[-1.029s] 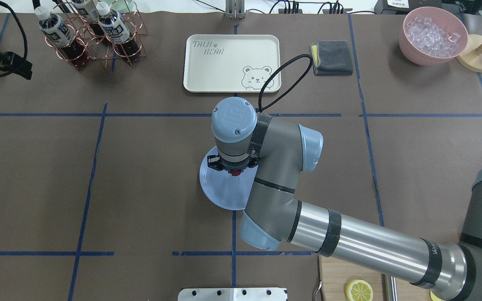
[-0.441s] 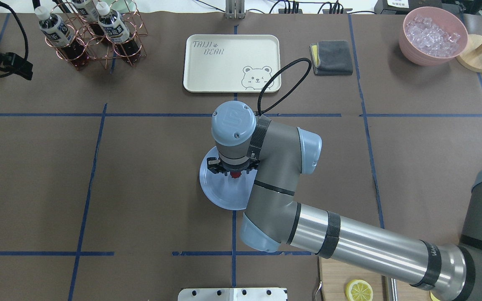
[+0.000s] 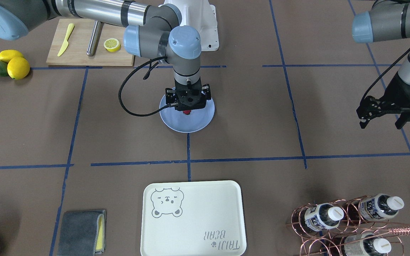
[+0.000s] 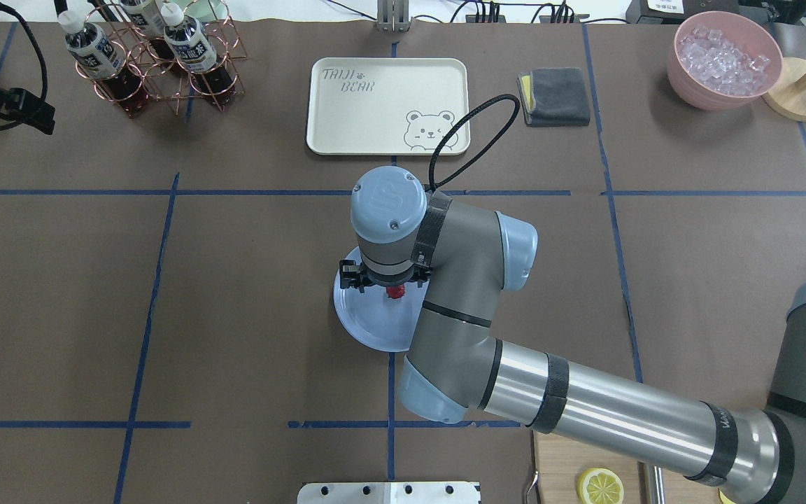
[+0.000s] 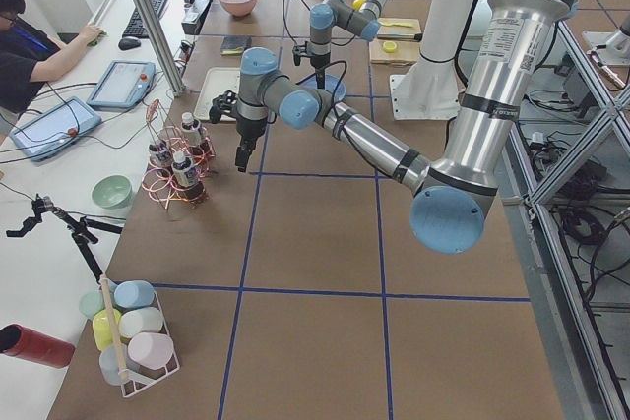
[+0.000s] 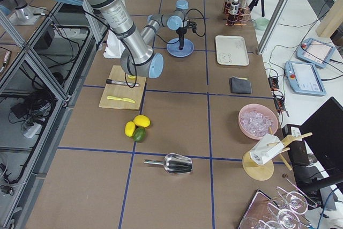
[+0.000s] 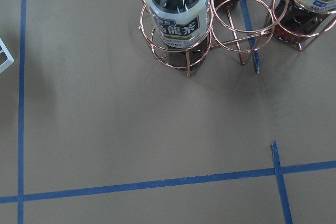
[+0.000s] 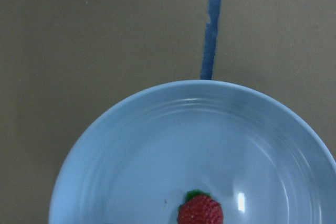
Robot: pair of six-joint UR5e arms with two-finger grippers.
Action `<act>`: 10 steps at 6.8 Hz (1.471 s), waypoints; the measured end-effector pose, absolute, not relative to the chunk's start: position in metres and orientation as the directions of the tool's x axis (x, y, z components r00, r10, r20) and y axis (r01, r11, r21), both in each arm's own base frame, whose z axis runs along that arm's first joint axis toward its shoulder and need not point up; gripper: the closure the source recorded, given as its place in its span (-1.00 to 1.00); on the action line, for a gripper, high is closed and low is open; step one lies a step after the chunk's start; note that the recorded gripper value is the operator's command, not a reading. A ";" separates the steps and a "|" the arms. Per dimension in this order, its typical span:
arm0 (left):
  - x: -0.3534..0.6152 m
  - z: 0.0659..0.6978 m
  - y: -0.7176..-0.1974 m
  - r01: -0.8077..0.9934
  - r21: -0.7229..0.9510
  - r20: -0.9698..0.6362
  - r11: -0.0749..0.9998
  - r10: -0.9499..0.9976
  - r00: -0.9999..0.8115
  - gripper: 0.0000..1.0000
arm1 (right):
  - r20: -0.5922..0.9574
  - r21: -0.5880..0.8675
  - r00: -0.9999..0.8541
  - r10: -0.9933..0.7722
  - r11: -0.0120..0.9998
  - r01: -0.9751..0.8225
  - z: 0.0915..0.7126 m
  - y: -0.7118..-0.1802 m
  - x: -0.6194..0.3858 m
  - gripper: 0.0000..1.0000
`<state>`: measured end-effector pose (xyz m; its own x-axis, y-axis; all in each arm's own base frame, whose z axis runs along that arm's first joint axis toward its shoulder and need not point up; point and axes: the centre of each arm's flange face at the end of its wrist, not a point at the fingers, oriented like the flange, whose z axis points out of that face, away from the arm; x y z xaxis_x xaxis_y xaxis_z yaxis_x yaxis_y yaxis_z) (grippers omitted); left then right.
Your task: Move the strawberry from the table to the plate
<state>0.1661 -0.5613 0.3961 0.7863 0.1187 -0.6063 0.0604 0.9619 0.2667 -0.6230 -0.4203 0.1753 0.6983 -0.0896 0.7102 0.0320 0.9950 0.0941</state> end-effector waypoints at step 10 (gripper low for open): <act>-0.040 0.599 -0.564 -0.116 0.206 -0.603 0.972 0.219 0.767 -1.00 | 0.645 0.216 0.711 -0.280 0.959 0.182 0.506 -0.542 -0.094 -1.00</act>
